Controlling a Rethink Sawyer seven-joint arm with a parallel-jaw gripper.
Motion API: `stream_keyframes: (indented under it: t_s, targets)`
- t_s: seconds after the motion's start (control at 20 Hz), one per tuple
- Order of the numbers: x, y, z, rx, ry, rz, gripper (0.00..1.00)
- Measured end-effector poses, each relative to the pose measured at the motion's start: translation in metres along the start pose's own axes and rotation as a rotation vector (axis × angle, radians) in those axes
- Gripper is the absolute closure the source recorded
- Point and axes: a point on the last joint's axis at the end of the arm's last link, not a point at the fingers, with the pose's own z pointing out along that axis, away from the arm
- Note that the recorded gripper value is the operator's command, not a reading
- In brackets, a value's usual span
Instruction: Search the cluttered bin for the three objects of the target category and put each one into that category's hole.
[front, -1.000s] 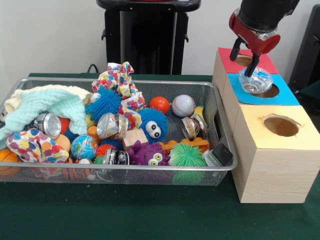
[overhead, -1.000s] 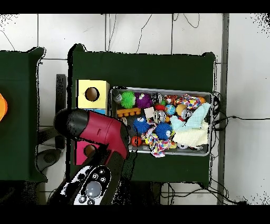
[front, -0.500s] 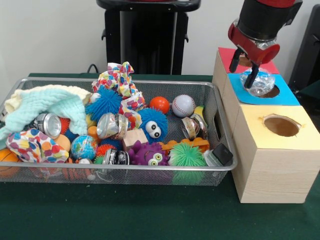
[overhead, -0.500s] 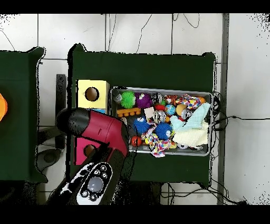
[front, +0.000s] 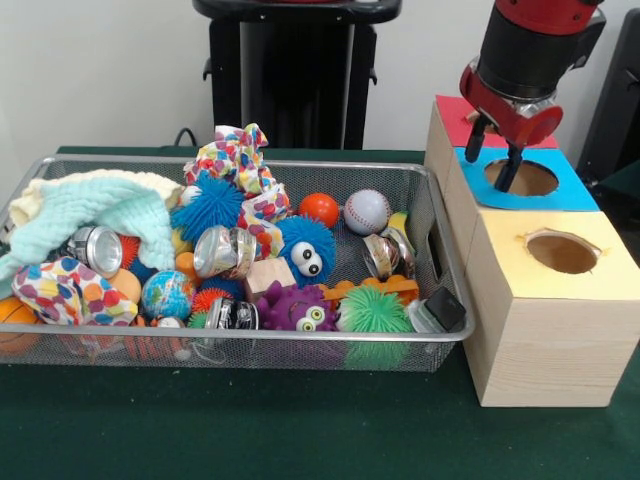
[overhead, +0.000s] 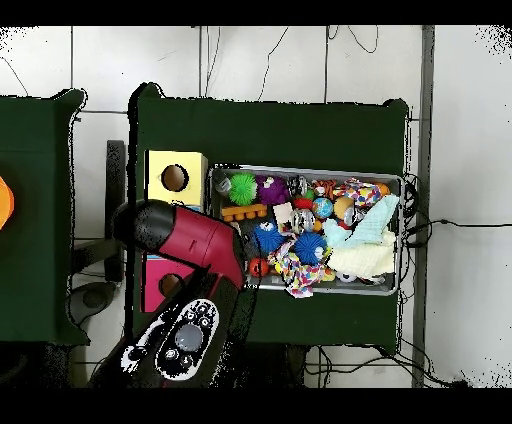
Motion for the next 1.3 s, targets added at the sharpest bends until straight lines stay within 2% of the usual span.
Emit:
stream_keyframes:
  t_s: [0.8, 1.1, 1.3]
  targets:
    - [-0.003, -0.002, 0.0, 0.011, 0.022, 0.008, 0.0]
    - [-0.002, -0.008, -0.025, 0.033, 0.064, 0.01, 0.0]
    - [-0.001, -0.011, -0.057, 0.047, 0.088, -0.009, 0.0]
